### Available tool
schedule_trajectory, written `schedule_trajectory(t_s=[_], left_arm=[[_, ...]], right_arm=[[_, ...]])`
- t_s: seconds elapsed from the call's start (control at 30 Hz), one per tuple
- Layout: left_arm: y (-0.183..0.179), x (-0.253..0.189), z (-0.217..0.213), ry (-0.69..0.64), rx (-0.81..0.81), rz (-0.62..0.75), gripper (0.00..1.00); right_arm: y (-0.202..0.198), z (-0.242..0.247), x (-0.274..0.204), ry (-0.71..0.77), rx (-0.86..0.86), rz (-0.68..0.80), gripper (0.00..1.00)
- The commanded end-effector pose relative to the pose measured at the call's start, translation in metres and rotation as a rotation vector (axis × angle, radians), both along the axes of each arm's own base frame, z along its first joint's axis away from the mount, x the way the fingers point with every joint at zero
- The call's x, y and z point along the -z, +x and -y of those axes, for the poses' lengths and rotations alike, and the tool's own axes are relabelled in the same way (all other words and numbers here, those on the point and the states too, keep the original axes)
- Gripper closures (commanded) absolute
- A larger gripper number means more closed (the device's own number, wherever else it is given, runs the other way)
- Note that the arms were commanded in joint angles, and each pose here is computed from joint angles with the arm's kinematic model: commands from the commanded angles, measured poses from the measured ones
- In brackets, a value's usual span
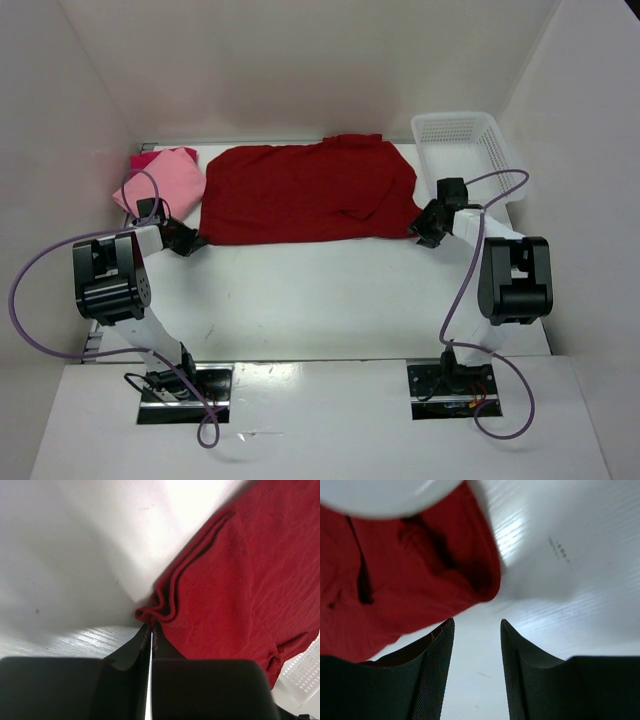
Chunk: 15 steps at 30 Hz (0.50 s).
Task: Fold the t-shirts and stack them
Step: Fold the flattened tshirt in 1/3 of the way
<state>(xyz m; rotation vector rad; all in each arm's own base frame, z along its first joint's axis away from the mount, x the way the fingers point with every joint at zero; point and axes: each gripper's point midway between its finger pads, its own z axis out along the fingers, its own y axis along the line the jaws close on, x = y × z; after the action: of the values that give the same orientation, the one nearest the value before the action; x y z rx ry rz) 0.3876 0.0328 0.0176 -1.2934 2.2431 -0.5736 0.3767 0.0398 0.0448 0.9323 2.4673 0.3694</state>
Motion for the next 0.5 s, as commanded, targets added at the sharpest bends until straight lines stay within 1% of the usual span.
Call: schedule_trajectory(t_s=[0.0, 0.07, 0.1, 0.2, 0.23, 0.3, 0.33, 0.4, 0.43, 0.47], left_arm=[[0.007, 0.006, -0.007, 0.039, 0.008, -0.001, 1.0], [0.009, 0.003, -0.008, 0.049, 0.018, 0.009, 1.0], [0.007, 0.008, -0.007, 0.044, 0.018, -0.008, 1.0], [0.007, 0.007, -0.006, 0.037, 0.023, -0.006, 1.0], [0.007, 0.008, -0.006, 0.042, 0.031, -0.005, 1.0], [0.007, 0.007, -0.004, 0.035, 0.036, -0.003, 1.0], [0.007, 0.007, -0.004, 0.035, 0.036, -0.003, 1.0], [0.007, 0.006, -0.003, 0.027, 0.041, 0.0, 1.0], [0.007, 0.006, -0.003, 0.027, 0.041, 0.0, 1.0], [0.003, 0.009, -0.002, 0.03, 0.048, -0.008, 1.0]], right_arm=[[0.024, 0.021, 0.0, -0.048, 0.098, 0.079, 0.52], [0.026, 0.025, 0.005, -0.056, 0.127, 0.072, 0.52], [0.028, 0.025, 0.008, -0.056, 0.127, 0.065, 0.57], [0.031, 0.029, 0.01, -0.065, 0.156, 0.061, 0.64], [0.033, 0.031, 0.013, -0.074, 0.162, 0.063, 0.69], [0.036, 0.034, 0.013, -0.089, 0.172, 0.065, 0.74], [0.035, 0.034, 0.017, -0.084, 0.181, 0.053, 0.79], [0.039, 0.034, 0.019, -0.084, 0.181, 0.058, 0.84], [0.038, 0.029, 0.023, -0.084, 0.17, 0.046, 0.89], [0.038, 0.029, 0.023, -0.078, 0.179, 0.046, 0.99]])
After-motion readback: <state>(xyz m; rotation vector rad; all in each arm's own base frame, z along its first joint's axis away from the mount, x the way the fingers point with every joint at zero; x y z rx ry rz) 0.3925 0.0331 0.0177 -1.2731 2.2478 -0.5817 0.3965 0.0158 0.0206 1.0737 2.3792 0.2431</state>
